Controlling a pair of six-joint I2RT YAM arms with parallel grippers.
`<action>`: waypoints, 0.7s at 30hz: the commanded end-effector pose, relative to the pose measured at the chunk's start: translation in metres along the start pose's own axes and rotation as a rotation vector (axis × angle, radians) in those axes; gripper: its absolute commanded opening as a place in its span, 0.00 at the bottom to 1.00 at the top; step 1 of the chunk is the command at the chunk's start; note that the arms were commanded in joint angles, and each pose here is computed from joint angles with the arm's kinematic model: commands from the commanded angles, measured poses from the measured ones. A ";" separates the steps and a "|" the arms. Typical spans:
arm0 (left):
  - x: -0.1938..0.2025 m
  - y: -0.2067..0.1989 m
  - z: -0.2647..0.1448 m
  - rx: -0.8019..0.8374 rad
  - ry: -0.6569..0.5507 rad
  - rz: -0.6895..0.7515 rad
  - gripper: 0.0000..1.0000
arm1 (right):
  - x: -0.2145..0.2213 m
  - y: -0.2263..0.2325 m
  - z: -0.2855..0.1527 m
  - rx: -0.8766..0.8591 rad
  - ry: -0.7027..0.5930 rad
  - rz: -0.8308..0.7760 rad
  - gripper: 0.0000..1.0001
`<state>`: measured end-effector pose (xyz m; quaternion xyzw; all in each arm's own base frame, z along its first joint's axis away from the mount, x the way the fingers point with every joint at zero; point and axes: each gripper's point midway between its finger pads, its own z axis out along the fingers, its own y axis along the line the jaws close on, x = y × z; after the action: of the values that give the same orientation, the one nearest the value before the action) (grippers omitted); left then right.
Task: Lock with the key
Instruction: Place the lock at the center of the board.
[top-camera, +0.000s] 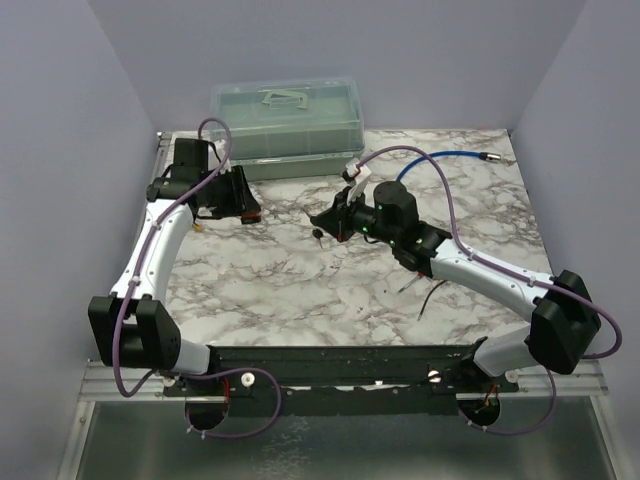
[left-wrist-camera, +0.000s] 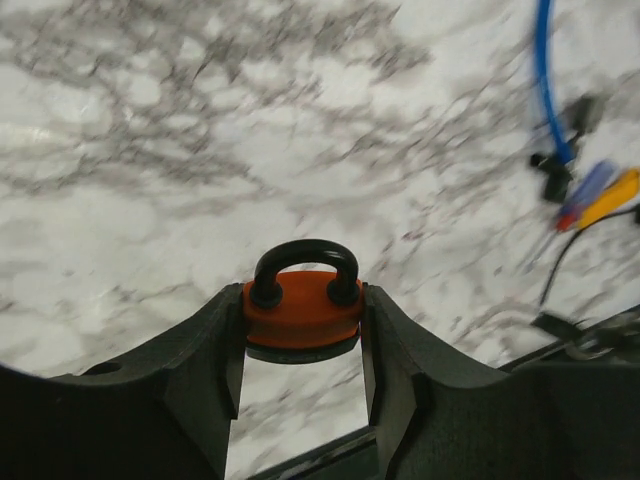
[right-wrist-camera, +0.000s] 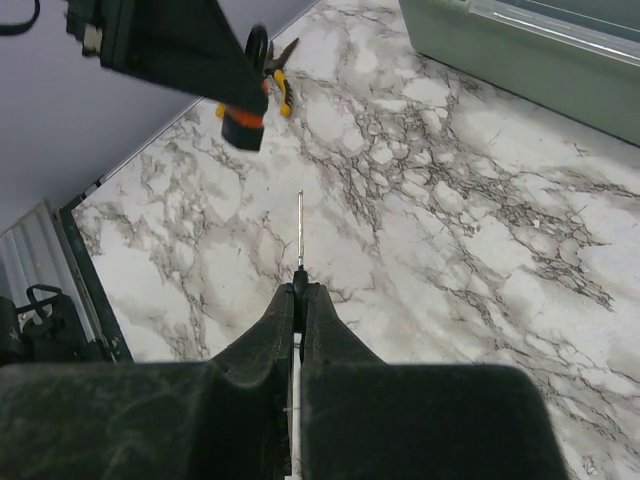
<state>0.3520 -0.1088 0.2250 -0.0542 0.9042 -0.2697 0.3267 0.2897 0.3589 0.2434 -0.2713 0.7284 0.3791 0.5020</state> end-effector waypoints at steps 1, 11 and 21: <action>0.080 0.061 -0.024 -0.168 0.366 0.288 0.00 | 0.001 0.000 0.001 -0.016 0.008 -0.035 0.00; 0.158 0.118 -0.033 -0.277 0.645 0.354 0.00 | 0.018 0.006 0.006 -0.090 0.029 -0.093 0.00; 0.179 0.143 -0.017 -0.331 0.730 0.326 0.05 | 0.029 0.006 0.007 -0.111 0.050 -0.111 0.00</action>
<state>0.2067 -0.0383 0.0684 0.1284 0.9873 -0.0928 0.0097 0.2817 0.3644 0.2245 -0.3300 0.7115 0.3777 0.4921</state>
